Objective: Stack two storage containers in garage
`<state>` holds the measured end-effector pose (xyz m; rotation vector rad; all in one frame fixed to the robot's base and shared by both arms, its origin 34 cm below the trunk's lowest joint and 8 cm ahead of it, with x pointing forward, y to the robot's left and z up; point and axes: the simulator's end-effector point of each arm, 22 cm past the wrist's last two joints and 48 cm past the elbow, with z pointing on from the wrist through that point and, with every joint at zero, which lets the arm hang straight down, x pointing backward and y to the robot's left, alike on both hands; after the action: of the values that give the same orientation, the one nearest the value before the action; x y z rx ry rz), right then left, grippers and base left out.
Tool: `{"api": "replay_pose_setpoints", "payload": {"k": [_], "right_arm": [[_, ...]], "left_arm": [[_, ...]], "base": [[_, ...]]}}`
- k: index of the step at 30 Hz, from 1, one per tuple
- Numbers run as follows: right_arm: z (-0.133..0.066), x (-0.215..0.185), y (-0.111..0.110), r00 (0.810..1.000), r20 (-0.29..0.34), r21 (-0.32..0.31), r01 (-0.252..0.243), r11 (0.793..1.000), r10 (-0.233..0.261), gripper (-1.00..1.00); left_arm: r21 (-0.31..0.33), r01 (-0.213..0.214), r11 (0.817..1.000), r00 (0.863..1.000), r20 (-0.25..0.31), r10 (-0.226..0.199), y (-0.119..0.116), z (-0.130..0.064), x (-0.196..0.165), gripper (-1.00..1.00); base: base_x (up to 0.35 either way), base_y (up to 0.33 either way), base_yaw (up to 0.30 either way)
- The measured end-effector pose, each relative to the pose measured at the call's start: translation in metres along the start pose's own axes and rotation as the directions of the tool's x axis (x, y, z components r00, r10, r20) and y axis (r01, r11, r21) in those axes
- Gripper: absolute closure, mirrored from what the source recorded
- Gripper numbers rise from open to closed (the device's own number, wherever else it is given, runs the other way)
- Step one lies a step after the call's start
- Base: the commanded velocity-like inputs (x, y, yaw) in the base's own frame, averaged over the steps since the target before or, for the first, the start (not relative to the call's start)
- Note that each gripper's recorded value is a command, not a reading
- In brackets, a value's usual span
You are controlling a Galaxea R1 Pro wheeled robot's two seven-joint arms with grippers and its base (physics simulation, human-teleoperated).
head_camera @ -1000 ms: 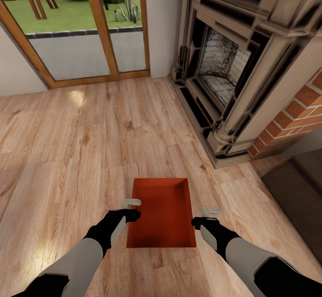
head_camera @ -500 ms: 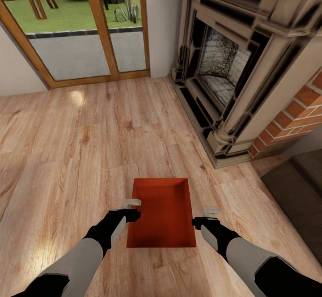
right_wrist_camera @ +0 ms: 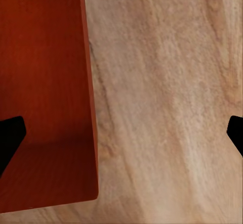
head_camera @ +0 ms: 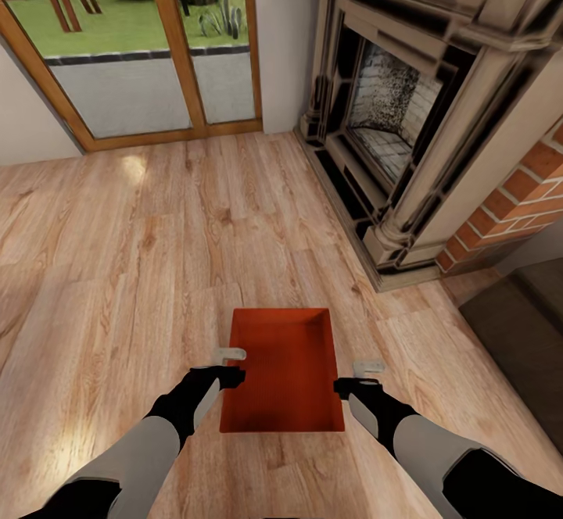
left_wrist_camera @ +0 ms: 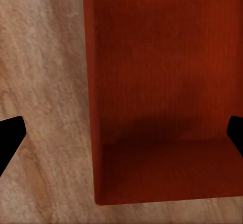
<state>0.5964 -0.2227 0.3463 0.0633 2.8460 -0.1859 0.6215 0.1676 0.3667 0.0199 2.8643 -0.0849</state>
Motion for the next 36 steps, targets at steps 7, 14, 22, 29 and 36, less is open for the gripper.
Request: {"api": "replay_pose_setpoints", "payload": {"k": [7,14,22,29,36], "right_arm": [[0.005,0.001,0.000,1.000,0.005,0.001,-0.001,1.000,0.001,-1.00],[0.005,-0.003,0.001,1.000,0.025,0.000,-0.006,1.000,0.006,-1.00],[0.001,-0.005,0.024,0.999,0.036,-0.030,-0.006,1.000,0.007,-1.00],[-0.003,-0.009,0.038,0.997,0.058,-0.041,0.053,0.998,-0.050,-1.00],[-0.002,-0.009,0.033,0.997,0.060,-0.034,0.057,0.998,-0.055,-1.00]], "left_arm": [[-0.002,0.000,1.000,1.000,0.003,0.000,0.001,0.005,0.001,-1.00],[-0.008,0.004,1.000,1.000,0.005,-0.004,0.007,0.005,0.000,-1.00],[-0.031,0.002,1.000,1.000,0.003,-0.002,0.024,0.006,0.001,-1.00],[-0.033,0.003,0.999,1.000,-0.002,-0.003,0.026,0.006,0.004,-1.00],[-0.032,0.000,0.999,1.000,-0.002,0.000,0.025,0.006,0.003,-1.00]], "base": [[0.000,0.000,0.000],[0.000,0.000,0.000],[0.000,0.000,0.000],[0.000,0.000,0.000],[0.000,0.000,0.000]]}}
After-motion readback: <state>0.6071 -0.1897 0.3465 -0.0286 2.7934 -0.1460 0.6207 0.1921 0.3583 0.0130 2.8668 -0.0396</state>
